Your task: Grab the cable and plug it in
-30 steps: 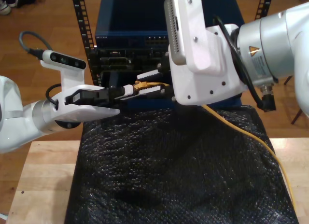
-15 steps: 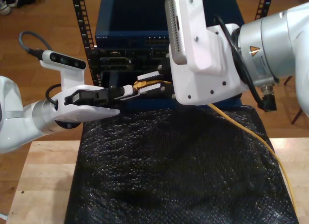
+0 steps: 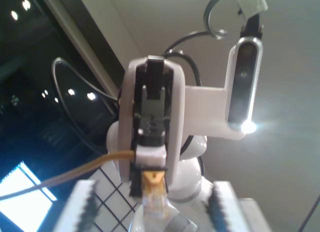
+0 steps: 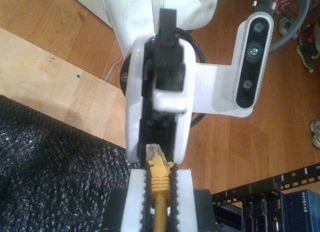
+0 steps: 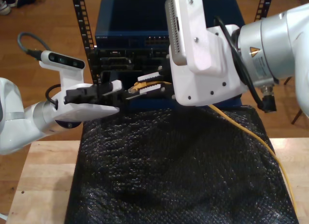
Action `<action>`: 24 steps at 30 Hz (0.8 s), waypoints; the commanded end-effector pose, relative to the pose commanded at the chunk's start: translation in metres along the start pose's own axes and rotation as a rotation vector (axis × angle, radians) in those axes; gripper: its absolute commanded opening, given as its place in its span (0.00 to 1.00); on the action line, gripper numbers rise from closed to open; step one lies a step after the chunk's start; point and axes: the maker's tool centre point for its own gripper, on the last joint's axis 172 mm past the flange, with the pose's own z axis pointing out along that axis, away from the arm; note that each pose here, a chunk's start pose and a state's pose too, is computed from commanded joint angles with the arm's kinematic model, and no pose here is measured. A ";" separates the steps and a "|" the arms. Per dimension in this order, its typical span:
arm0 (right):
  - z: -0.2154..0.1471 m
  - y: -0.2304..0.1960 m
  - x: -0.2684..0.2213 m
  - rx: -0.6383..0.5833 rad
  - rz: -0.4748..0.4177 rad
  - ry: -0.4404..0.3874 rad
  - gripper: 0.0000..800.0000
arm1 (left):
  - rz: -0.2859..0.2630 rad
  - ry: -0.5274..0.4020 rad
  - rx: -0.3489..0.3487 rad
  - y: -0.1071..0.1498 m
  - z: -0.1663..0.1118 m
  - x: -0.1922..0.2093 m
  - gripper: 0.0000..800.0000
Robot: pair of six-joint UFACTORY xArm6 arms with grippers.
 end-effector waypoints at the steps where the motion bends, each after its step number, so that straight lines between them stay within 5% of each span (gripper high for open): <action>1: 0.001 0.000 0.000 0.000 0.004 0.003 0.00 | 0.001 -0.001 0.000 0.000 0.000 0.000 0.77; 6: 0.001 0.006 0.003 -0.012 0.057 0.024 0.00 | 0.022 0.004 0.014 -0.002 -0.002 0.003 0.96; 15: -0.021 0.042 -0.028 -0.087 0.180 -0.022 0.00 | 0.096 0.008 0.160 -0.026 -0.009 0.021 1.00; 24: -0.037 0.053 -0.077 -0.111 0.295 -0.078 0.00 | 0.213 -0.046 0.325 -0.018 -0.031 0.052 1.00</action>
